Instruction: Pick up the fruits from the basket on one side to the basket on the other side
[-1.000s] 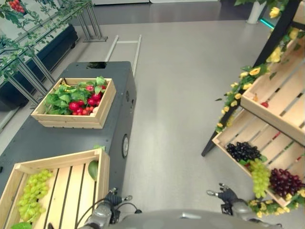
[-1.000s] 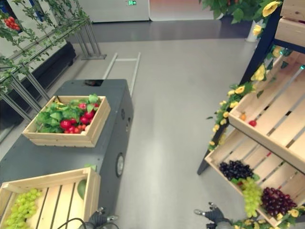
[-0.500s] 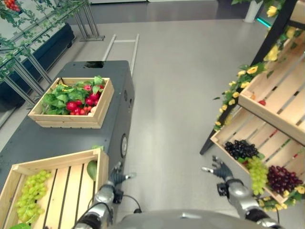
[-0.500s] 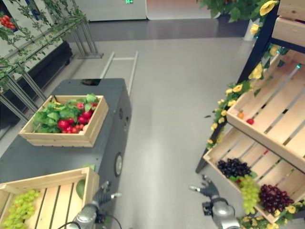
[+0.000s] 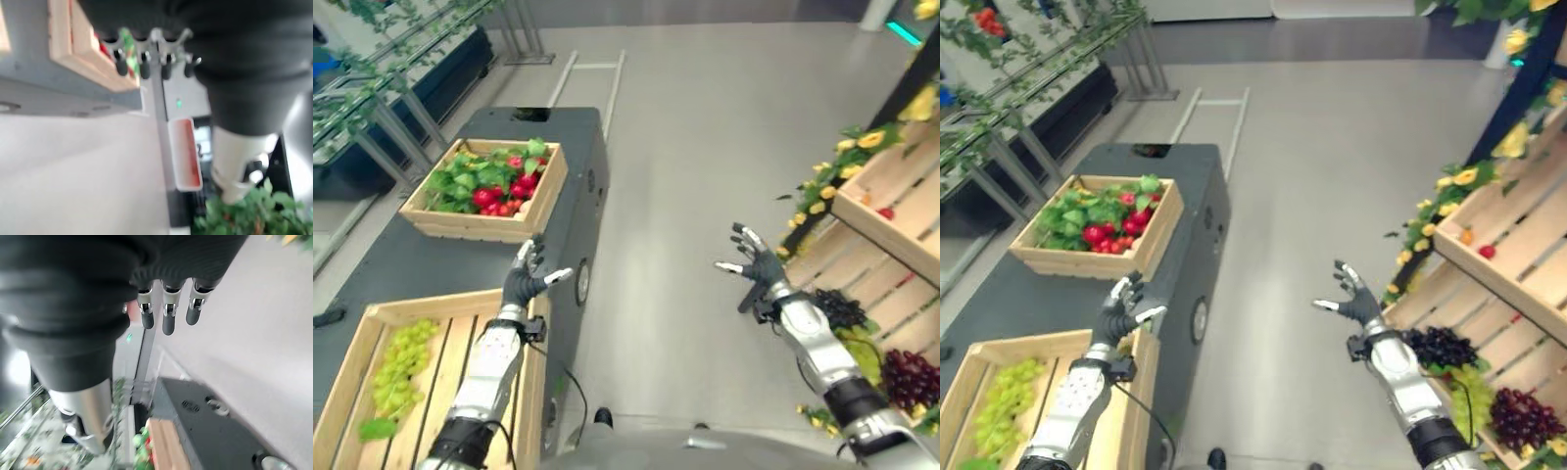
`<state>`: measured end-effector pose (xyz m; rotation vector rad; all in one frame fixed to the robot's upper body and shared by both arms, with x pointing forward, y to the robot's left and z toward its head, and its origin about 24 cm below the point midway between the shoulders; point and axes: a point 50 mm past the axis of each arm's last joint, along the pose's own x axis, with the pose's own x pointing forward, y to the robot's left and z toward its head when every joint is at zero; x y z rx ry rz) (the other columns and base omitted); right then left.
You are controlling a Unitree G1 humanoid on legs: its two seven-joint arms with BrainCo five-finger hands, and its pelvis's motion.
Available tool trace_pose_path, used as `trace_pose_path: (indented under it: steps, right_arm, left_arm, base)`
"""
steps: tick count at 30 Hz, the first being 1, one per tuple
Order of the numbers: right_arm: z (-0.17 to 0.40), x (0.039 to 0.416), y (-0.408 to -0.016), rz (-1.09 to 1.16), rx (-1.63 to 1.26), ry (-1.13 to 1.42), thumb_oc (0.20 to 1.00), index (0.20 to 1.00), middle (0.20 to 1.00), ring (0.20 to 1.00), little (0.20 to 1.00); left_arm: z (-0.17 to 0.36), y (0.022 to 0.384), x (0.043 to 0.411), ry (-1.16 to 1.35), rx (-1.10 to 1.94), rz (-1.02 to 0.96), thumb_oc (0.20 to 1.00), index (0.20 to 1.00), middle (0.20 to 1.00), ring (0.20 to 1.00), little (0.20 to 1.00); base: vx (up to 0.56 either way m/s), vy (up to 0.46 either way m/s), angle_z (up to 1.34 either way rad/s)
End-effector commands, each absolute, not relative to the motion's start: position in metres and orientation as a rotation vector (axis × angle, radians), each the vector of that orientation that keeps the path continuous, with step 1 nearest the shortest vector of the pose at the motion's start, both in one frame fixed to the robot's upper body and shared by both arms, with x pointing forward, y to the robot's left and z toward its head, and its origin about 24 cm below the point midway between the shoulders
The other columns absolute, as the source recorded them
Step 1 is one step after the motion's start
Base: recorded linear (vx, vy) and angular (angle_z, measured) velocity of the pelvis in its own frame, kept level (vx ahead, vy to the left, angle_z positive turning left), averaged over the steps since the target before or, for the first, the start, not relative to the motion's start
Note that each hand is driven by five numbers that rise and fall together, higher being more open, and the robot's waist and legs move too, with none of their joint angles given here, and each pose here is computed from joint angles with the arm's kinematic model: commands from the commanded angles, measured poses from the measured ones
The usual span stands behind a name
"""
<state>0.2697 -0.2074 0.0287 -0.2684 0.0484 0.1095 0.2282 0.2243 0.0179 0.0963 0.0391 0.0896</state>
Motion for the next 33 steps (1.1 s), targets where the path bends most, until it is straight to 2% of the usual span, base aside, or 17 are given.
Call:
trace_pose_path:
  steps: [1,6,12,18,20,25,33]
  right_arm:
    - [0.081,0.293,-0.196,0.111,-0.218,-0.203,1.0,1.0,1.0,1.0,1.0]
    - [0.096,0.293,-0.209,0.015,-0.244,-0.277,1.0,1.0,1.0,1.0,1.0]
    - [0.104,0.286,-0.213,0.006,-0.279,-0.317,1.0,1.0,1.0,1.0,1.0]
    - [0.103,0.285,-0.212,-0.014,-0.283,-0.323,1.0,1.0,1.0,1.0,1.0]
    - [0.107,0.281,-0.215,-0.051,-0.27,-0.346,1.0,1.0,1.0,1.0,1.0]
    - [0.11,0.278,-0.207,-0.047,-0.248,-0.375,1.0,1.0,1.0,1.0,1.0]
    - [0.131,0.279,-0.205,-0.018,-0.264,-0.468,1.0,1.0,1.0,1.0,1.0]
  left_arm:
    - [0.067,0.24,0.242,-0.189,0.137,0.129,1.0,1.0,1.0,1.0,1.0]
    - [0.094,0.243,0.254,-0.293,0.222,0.149,1.0,1.0,1.0,1.0,1.0]
    - [0.104,0.248,0.262,-0.334,0.388,0.193,1.0,1.0,1.0,1.0,1.0]
    - [0.116,0.25,0.263,-0.374,0.412,0.178,1.0,1.0,1.0,1.0,1.0]
    - [0.133,0.226,0.266,-0.458,0.368,0.048,1.0,1.0,1.0,1.0,1.0]
    - [0.135,0.199,0.273,-0.485,0.339,-0.038,1.0,1.0,1.0,1.0,1.0]
    - [0.156,0.201,0.28,-0.566,0.416,-0.01,1.0,1.0,1.0,1.0,1.0]
  base:
    - [-0.16,-0.134,0.72]
    - [-0.09,-0.004,1.49]
    - [0.08,0.135,0.93]
    - [0.11,0.112,0.1]
    - [0.16,0.261,0.01]
    - [0.08,0.238,0.01]
    - [0.12,-0.046,0.17]
